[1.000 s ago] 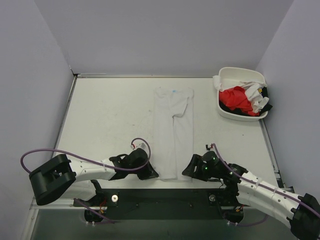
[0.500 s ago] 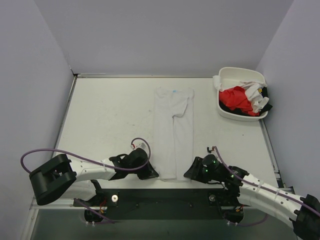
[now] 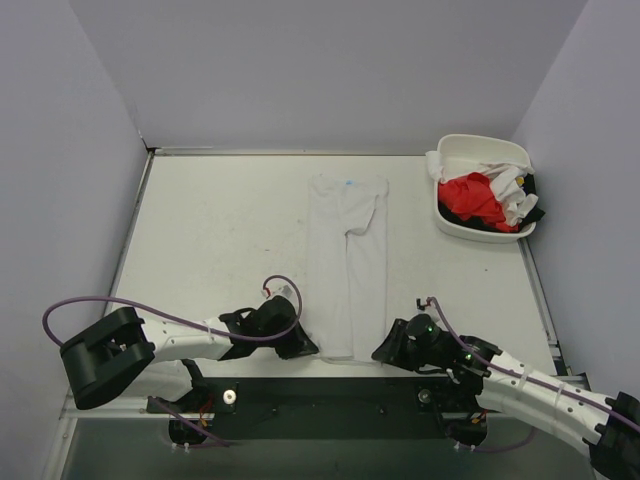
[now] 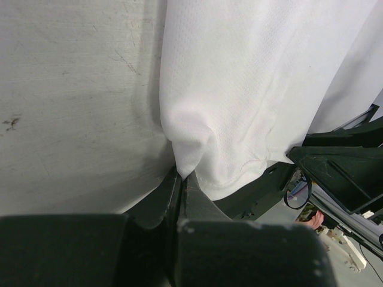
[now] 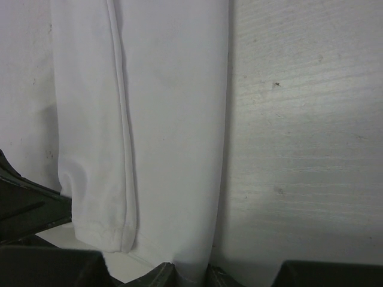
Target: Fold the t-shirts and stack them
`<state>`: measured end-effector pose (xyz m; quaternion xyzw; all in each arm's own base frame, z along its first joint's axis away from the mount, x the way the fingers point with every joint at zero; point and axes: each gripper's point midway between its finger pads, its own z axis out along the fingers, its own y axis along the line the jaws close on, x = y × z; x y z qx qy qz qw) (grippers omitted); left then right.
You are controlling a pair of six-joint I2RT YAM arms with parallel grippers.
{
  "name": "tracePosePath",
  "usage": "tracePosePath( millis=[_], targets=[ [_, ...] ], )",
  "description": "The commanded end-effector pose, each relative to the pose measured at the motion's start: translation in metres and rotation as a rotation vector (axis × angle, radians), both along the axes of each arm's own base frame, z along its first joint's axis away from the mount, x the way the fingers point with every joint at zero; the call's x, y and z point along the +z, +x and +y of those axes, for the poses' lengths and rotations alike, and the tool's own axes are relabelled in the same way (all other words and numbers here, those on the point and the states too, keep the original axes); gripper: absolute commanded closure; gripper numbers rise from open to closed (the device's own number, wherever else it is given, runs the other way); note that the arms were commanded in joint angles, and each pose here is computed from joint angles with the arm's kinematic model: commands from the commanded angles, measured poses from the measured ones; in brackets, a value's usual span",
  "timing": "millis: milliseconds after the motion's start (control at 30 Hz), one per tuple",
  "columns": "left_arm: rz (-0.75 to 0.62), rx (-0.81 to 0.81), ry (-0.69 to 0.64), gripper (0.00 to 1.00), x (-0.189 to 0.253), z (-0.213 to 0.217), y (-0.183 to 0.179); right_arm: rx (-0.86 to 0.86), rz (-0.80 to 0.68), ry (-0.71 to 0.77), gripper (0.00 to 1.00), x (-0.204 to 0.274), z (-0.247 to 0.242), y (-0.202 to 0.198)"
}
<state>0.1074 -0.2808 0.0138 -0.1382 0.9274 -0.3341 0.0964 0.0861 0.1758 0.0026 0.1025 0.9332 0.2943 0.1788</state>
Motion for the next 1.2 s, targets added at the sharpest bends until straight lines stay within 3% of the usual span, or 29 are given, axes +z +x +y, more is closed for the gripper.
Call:
tracePosePath(
  millis=[0,133,233,800,1167],
  targets=[
    [0.062,0.016,0.289,1.0,-0.056,0.064,-0.018,-0.02,0.07,-0.134,0.73,-0.028,-0.028,-0.015],
    [0.059,0.013,0.287,1.0,-0.056,0.064,-0.018,-0.022,0.063,-0.15,0.81,-0.027,-0.029,-0.013],
    [0.056,0.016,0.283,1.0,-0.055,0.064,-0.018,-0.024,0.054,-0.166,1.0,-0.025,-0.03,-0.01],
    [-0.068,0.001,0.255,1.0,0.009,0.057,-0.003,0.049,-0.106,-0.174,1.0,0.044,-0.009,0.01],
    [-0.087,-0.026,0.239,1.0,0.019,0.051,-0.028,0.107,-0.161,-0.192,1.0,0.049,0.004,-0.019]
  ],
)
